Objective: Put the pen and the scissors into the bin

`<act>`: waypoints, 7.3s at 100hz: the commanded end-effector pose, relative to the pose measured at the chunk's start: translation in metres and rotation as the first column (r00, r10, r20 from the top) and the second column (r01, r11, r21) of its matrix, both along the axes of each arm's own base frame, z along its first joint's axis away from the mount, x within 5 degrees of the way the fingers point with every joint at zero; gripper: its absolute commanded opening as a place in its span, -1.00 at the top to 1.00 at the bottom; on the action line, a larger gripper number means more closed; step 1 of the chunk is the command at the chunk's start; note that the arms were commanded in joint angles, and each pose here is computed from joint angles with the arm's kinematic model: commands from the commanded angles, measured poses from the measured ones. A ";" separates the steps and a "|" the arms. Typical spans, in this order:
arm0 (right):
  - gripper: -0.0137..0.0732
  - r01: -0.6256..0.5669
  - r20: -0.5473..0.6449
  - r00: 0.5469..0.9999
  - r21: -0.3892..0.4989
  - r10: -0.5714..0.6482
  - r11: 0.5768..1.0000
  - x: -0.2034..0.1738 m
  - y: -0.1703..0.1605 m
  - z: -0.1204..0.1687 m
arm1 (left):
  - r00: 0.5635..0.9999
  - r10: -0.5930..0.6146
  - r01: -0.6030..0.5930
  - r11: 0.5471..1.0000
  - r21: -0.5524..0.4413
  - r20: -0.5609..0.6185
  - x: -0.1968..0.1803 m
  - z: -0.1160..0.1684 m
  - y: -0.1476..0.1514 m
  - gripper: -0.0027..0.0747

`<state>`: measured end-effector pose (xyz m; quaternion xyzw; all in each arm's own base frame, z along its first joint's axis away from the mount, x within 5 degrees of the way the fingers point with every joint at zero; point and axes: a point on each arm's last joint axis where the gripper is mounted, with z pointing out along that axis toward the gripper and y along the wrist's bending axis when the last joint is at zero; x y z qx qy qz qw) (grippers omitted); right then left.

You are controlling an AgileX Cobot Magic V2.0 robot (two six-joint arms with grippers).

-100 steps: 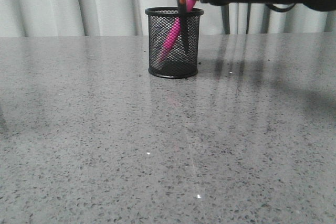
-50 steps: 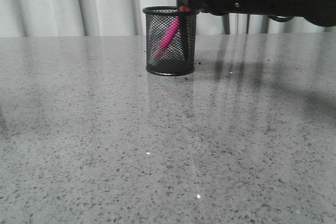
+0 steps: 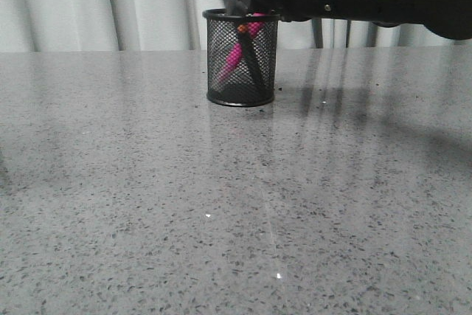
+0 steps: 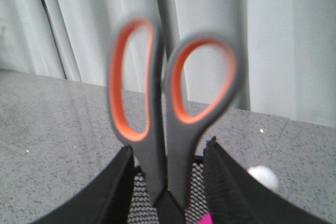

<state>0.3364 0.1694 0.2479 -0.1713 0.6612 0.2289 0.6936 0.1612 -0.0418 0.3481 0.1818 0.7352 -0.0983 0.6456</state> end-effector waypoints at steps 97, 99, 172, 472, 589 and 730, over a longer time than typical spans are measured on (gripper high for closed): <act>0.86 0.312 0.189 0.938 -0.090 -0.291 0.946 -0.156 -0.123 0.118 | 0.998 0.041 -0.040 0.998 -0.043 0.042 -0.011 0.003 0.004 0.98; 0.86 0.319 0.177 0.938 -0.098 -0.299 0.943 -0.161 -0.125 0.116 | 0.997 0.054 -0.051 0.997 -0.049 0.048 -0.013 0.002 0.005 0.98; 0.86 0.387 0.267 0.892 -0.032 -0.365 0.922 -0.301 -0.162 0.031 | 0.943 0.218 -0.134 0.940 -0.313 0.251 -0.118 -0.094 0.028 0.98; 0.86 0.397 0.201 0.904 -0.073 -0.376 0.915 -0.299 -0.163 0.024 | 0.942 0.314 -0.292 0.941 -0.173 0.118 -0.106 -0.153 0.037 0.98; 0.86 0.474 0.078 0.880 -0.073 -0.468 0.878 -0.282 -0.165 -0.041 | 0.942 0.314 -0.292 0.941 -0.173 0.118 -0.106 -0.153 0.037 0.98; 0.86 0.474 0.074 0.881 -0.098 -0.468 0.875 -0.282 -0.165 -0.043 | 0.942 0.314 -0.292 0.941 -0.173 0.118 -0.106 -0.153 0.037 0.98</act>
